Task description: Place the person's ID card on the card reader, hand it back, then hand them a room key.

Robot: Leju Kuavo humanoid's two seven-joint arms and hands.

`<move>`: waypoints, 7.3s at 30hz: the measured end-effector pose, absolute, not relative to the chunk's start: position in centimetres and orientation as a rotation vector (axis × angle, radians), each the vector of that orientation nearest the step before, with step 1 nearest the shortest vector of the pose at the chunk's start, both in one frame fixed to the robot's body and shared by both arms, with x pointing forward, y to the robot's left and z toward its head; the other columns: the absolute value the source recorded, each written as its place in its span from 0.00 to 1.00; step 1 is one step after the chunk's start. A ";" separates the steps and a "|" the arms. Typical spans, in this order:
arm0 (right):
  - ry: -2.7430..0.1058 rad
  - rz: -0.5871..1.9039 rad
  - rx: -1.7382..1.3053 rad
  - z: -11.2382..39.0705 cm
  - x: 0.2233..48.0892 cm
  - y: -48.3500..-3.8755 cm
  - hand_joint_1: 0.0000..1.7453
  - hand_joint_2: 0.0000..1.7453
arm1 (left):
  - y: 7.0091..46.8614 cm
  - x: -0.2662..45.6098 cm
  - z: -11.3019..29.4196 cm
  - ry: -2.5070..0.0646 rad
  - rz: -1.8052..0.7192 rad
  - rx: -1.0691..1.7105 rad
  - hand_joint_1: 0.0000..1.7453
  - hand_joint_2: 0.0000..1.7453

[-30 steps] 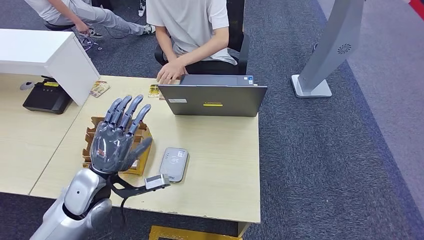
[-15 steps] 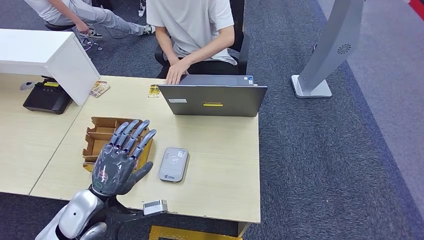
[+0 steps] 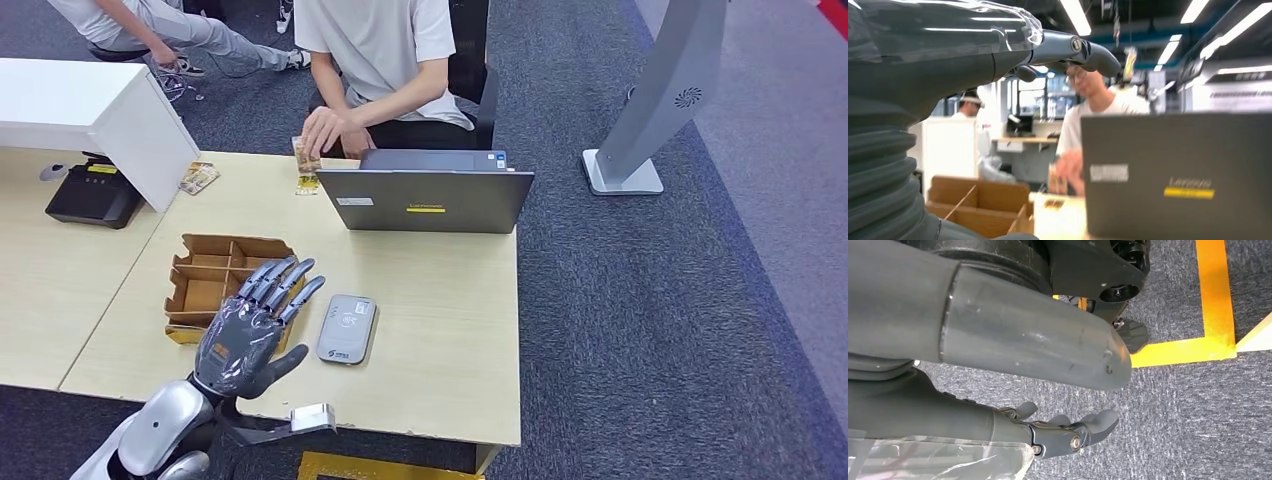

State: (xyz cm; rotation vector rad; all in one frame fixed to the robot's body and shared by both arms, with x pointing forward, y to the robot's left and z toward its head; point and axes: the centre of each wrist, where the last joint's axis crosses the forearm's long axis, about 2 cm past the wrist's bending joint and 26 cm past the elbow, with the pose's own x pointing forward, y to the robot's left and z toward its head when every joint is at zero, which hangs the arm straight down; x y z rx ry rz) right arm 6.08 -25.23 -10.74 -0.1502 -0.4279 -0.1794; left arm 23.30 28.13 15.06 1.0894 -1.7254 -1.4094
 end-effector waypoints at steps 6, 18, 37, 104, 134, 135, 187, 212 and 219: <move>-0.417 -0.179 -0.149 -10.7 6.2 -25.3 0.00 0.00 | 29.0 23.7 13.6 -1.584 -1.434 1.029 0.00 1.00; -0.411 -0.180 -0.154 -10.8 6.1 -25.5 0.00 0.00 | 30.3 24.3 13.0 -1.512 -1.466 0.986 0.00 1.00; -0.401 -0.149 -0.151 -10.8 6.1 -25.5 0.00 0.00 | 31.7 23.9 11.6 -1.418 -1.387 0.950 0.00 1.00; -0.382 -0.115 -0.138 -10.7 6.4 -25.4 0.00 0.00 | 35.2 25.0 10.5 -1.200 -1.228 1.126 0.00 1.00; -0.380 -0.123 -0.138 -10.7 6.4 -25.4 0.00 0.00 | 35.2 25.1 10.4 -1.208 -1.231 1.069 0.00 1.00; -0.380 -0.123 -0.138 -10.7 6.4 -25.4 0.00 0.00 | 35.2 25.1 10.4 -1.209 -1.230 1.067 0.00 1.00; -0.376 -0.111 -0.140 -10.7 6.6 -25.9 0.00 0.00 | 37.5 25.1 10.8 -1.186 -1.267 0.979 1.00 1.00; -0.374 -0.116 -0.137 -10.9 5.7 -26.0 0.00 0.00 | 38.5 26.2 23.3 -1.852 -0.874 1.336 1.00 1.00; -0.378 -0.021 -0.120 -10.6 7.5 -25.8 0.00 0.00 | 40.2 32.8 28.1 -1.777 -0.815 1.598 1.00 1.00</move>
